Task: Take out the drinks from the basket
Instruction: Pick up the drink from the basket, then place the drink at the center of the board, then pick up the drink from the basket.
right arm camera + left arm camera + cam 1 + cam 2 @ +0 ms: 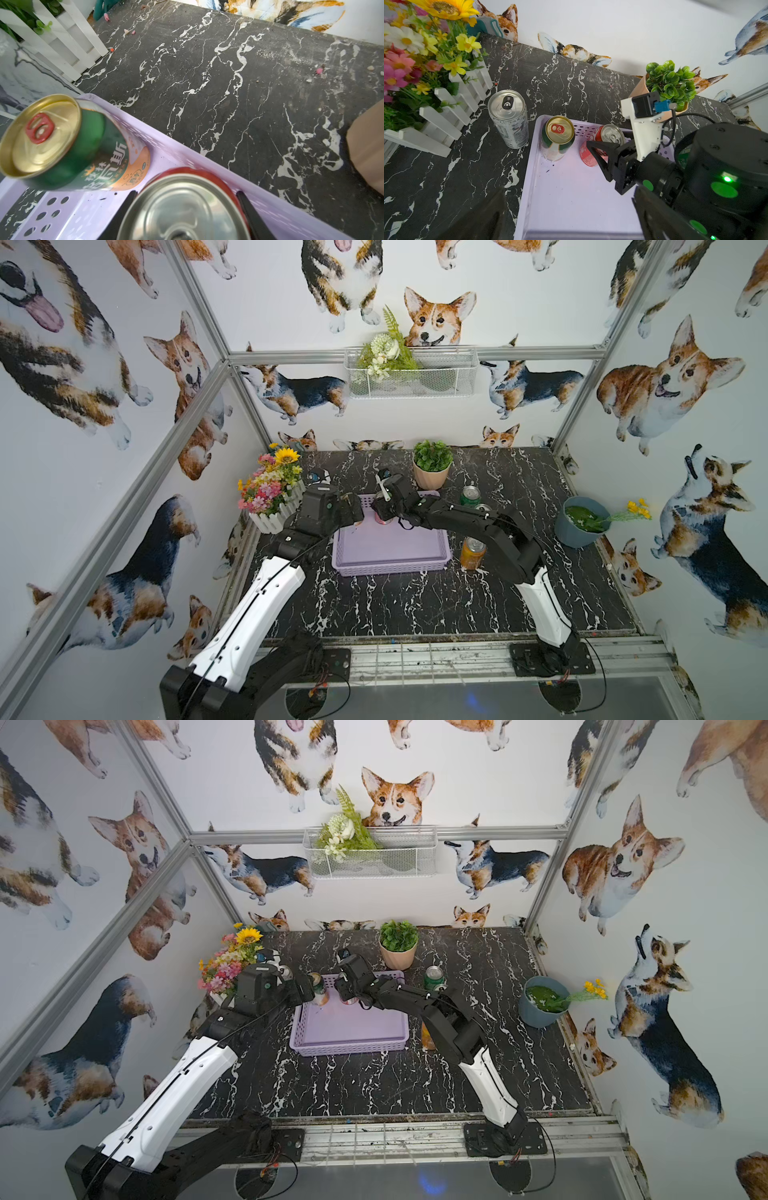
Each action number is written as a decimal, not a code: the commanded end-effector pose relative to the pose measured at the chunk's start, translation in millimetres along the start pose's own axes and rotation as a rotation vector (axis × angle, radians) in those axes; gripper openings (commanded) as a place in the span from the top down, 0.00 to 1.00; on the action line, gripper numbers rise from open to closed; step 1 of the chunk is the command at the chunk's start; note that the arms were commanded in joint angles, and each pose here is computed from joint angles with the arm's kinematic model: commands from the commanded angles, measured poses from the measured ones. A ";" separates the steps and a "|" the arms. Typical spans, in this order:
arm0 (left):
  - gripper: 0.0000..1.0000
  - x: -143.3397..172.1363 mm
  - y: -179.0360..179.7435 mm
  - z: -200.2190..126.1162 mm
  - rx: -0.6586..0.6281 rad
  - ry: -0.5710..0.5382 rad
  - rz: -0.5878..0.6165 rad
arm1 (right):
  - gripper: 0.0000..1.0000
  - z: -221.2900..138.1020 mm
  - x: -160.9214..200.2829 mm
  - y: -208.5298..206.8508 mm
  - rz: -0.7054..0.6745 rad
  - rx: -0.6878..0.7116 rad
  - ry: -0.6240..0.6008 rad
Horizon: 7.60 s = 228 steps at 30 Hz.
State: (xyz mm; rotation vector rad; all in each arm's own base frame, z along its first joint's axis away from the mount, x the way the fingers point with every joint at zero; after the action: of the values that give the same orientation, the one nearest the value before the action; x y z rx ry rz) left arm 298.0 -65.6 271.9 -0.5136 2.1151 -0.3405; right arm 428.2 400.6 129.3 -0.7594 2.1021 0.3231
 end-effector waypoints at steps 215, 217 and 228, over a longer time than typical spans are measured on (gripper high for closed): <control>1.00 13.3 -25.5 152.0 -0.045 0.030 0.078 | 0.00 -299.7 91.5 -26.4 0.122 0.202 -0.203; 1.00 5.4 -29.3 139.5 -0.039 0.022 0.061 | 0.00 -300.5 90.4 -26.8 0.121 0.204 -0.207; 1.00 30.9 -75.7 37.6 0.183 0.127 0.176 | 0.00 -315.4 84.1 -46.0 0.137 0.307 -0.258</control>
State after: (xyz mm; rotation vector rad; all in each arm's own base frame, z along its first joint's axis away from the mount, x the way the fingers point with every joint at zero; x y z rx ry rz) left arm 351.2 -133.8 255.4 -0.3038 2.1693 -0.4056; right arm 212.5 188.6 242.1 -0.4280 1.9453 0.1942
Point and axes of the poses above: each gripper's point midway between its finger pads, its own z axis out along the fingers, its own y axis along the line the jaws close on, x = y × z, the point moved 4 cm from there along -z, back along the fingers, and after that the axes turned 13 degrees about -z, right-handed, at the moved point
